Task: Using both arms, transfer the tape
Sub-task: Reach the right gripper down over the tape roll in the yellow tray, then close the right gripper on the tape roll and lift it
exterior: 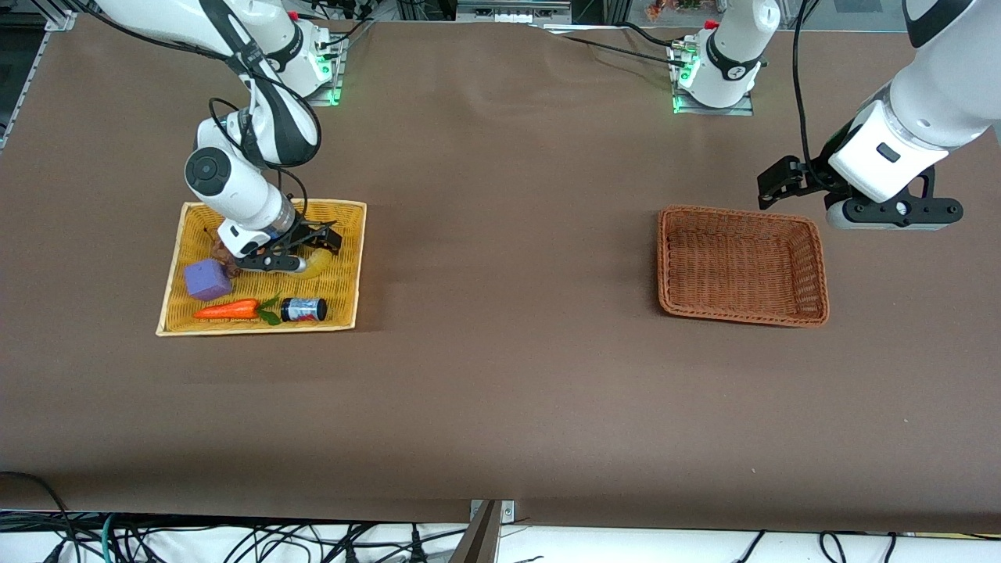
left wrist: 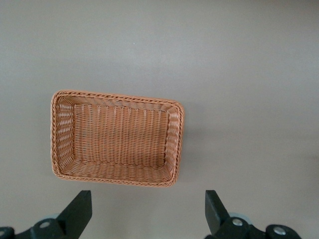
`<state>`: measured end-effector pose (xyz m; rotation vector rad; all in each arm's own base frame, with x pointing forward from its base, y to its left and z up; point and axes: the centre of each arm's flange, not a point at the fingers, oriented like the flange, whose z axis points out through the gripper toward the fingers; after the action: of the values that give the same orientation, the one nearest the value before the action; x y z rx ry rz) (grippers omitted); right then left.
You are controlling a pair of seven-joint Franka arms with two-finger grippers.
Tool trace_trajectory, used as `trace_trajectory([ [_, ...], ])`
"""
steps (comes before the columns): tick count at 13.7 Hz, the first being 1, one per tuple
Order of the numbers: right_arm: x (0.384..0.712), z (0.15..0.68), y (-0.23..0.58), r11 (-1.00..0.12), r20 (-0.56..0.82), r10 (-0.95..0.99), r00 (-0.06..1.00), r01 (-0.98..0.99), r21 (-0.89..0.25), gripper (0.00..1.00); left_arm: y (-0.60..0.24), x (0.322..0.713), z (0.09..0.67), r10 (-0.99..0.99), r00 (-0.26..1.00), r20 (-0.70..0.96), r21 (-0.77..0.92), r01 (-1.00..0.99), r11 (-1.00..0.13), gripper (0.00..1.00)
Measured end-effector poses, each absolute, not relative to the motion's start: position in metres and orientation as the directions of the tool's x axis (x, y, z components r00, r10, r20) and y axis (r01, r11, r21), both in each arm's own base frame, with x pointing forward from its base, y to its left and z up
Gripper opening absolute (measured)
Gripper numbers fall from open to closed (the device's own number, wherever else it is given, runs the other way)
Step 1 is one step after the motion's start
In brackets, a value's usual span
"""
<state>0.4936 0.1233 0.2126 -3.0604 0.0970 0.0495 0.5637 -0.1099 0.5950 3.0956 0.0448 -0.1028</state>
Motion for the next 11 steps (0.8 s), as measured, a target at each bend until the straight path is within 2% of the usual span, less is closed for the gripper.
trace_trajectory([
  [1, 0.493, 0.209, 0.123, -0.995, -0.038, -0.062, 0.997, -0.065, -0.080, 1.00, -0.110, 0.564, 0.595, 0.028, 0.997, -0.067, 0.043, 0.030, -0.999, 1.00],
  [2, 0.493, 0.207, 0.124, -0.995, -0.039, -0.063, 0.997, -0.066, -0.081, 0.93, -0.110, 0.564, 0.595, 0.028, 0.997, -0.067, 0.043, 0.031, -0.999, 1.00],
  [3, 0.493, 0.206, 0.124, -0.995, -0.040, -0.063, 0.997, -0.066, -0.081, 0.93, -0.110, 0.564, 0.595, 0.028, 0.997, -0.067, 0.043, 0.031, -0.999, 1.00],
  [9, 0.496, 0.209, 0.124, -0.995, -0.034, -0.059, 0.998, -0.062, -0.082, 0.28, -0.110, 0.564, 0.595, 0.028, 0.997, -0.067, 0.043, 0.031, -0.999, 1.00],
  [10, 0.498, 0.213, 0.125, -0.995, -0.034, -0.055, 0.998, -0.058, -0.079, 0.22, -0.110, 0.564, 0.595, 0.028, 0.997, -0.067, 0.043, 0.031, -0.999, 1.00],
  [11, 0.503, 0.220, 0.125, -0.996, -0.037, -0.049, 0.998, -0.052, -0.076, 0.22, -0.110, 0.564, 0.595, 0.028, 0.997, -0.067, 0.043, 0.031, -0.999, 1.00],
])
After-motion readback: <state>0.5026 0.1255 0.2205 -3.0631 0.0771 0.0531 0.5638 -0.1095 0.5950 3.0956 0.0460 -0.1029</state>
